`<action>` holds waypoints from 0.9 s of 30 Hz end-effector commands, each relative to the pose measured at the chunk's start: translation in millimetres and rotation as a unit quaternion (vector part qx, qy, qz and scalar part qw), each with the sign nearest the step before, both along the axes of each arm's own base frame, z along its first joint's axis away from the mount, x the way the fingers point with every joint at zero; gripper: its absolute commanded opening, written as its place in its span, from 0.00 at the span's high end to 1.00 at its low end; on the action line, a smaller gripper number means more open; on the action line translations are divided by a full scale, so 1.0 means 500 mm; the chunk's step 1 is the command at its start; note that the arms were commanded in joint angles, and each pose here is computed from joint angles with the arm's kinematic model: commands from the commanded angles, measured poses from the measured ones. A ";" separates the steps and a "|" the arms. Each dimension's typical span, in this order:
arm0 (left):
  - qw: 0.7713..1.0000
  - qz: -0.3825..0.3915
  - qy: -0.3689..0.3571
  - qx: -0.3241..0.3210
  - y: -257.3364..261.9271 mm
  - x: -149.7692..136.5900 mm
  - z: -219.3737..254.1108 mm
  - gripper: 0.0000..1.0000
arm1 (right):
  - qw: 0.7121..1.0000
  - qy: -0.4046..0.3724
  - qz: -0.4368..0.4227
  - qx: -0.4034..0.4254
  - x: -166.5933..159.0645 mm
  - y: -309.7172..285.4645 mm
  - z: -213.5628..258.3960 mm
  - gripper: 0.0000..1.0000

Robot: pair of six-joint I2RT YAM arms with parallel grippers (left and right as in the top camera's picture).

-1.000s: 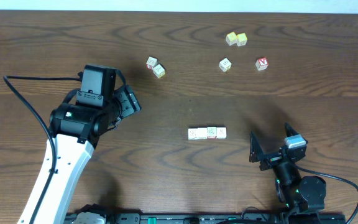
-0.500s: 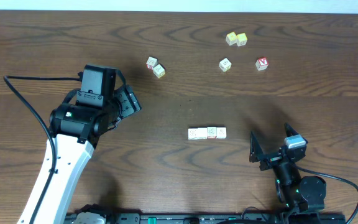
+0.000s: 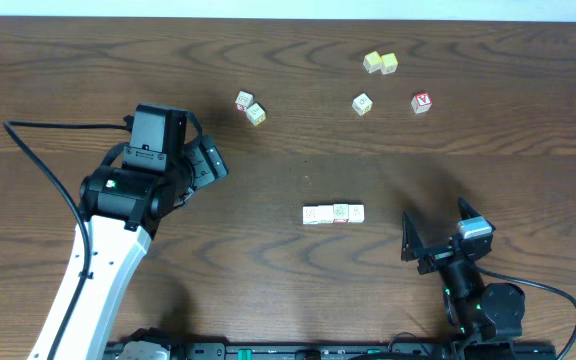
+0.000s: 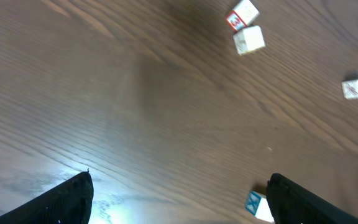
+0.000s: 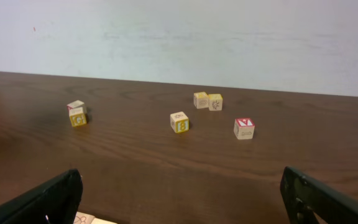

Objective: Lift 4 blocks

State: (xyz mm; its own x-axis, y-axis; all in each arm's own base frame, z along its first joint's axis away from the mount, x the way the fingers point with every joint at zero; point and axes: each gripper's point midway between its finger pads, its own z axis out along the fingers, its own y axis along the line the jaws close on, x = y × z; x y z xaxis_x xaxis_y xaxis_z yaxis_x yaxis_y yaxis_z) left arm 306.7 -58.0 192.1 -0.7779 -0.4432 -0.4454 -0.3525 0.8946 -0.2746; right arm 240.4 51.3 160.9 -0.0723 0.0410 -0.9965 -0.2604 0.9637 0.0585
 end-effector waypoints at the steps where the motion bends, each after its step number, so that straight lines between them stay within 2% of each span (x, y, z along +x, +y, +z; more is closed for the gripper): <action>1: 0.999 0.020 -0.009 0.030 0.026 0.006 0.007 0.11 | 1.000 -0.002 0.006 -0.005 -0.002 0.005 0.000 0.01; 6: 0.999 0.020 -0.005 0.032 0.031 -0.011 0.012 0.11 | 1.000 -0.002 0.006 -0.005 -0.002 0.005 0.000 0.01; 10: 0.998 0.028 -0.039 0.041 0.046 -0.022 0.049 0.11 | 1.000 -0.002 0.006 -0.005 -0.002 0.005 0.000 0.01; 13: 0.996 0.000 -0.062 0.065 0.056 -0.037 0.065 0.11 | 1.000 -0.002 0.006 -0.005 -0.002 0.005 0.000 0.01; 18: 0.992 -0.016 -0.097 0.076 0.080 -0.068 0.052 0.11 | 1.000 -0.002 0.006 -0.005 -0.002 0.005 0.000 0.01; 23: 0.974 -0.090 -0.200 0.052 0.062 -0.087 0.035 0.11 | 1.000 -0.002 0.006 -0.005 -0.002 0.005 0.000 0.01; 27: 0.956 -0.084 -0.276 0.045 0.071 -0.119 0.027 0.11 | 1.000 -0.002 0.006 -0.005 -0.002 0.005 0.000 0.01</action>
